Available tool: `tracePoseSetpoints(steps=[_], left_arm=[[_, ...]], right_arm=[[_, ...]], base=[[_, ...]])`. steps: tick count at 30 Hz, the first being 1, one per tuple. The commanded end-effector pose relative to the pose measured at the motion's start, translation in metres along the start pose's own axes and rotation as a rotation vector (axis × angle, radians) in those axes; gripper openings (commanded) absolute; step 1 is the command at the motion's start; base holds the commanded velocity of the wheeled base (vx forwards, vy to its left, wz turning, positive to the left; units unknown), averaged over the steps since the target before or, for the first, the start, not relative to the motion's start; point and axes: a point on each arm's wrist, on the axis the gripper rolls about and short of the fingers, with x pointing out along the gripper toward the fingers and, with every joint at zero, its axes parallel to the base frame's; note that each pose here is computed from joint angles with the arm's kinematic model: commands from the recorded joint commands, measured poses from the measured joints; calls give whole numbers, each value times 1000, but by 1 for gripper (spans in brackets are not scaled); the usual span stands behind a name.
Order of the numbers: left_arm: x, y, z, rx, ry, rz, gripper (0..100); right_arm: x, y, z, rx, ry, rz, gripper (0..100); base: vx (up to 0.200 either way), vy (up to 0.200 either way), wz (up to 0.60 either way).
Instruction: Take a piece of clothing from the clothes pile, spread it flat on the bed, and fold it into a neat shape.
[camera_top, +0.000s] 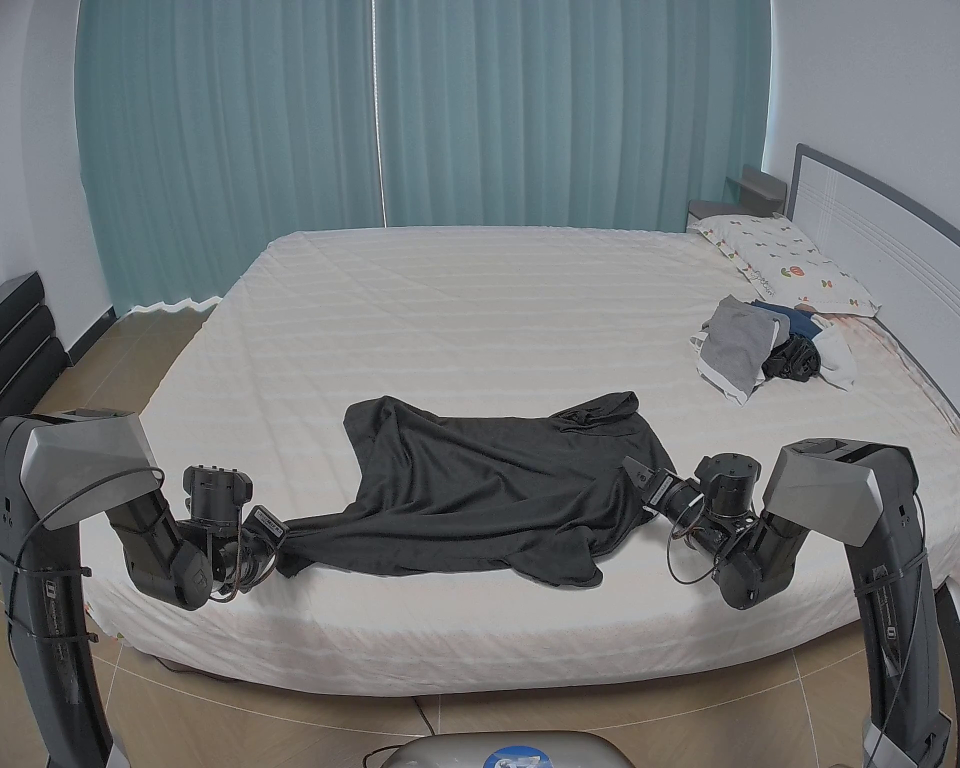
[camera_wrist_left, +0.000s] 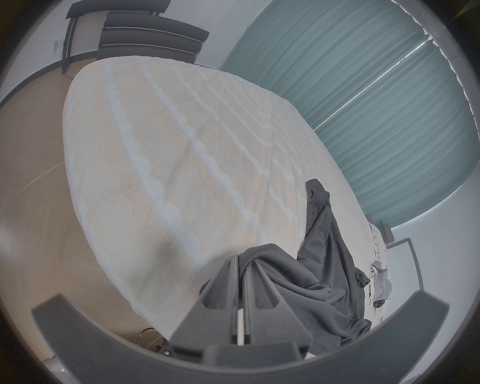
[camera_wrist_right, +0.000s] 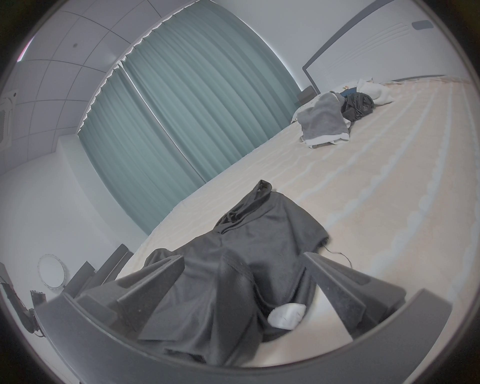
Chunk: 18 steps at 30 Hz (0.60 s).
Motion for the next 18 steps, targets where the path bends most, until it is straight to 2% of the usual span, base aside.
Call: tracePoseSetpoints(steps=[1,4,7,11,18], left_arm=[[2,3,-2,2,7,10,0],[3,3,-4,4,11,12,0],[3,4,-4,4,12,14,0],[3,3,-4,5,13,13,0],[3,4,-5,7,15,15,0]], right_arm=[[-42,10,14,29,57,73,100],[-81,23,5,24,196,185,100],[-105,27,-16,10,345,217,100],[-106,31,-36,-19,404,229,100],[-104,41,-45,-76,424,292,100]], base=[[0,0,0],[0,0,0],[0,0,0],[0,0,0],[0,0,0]])
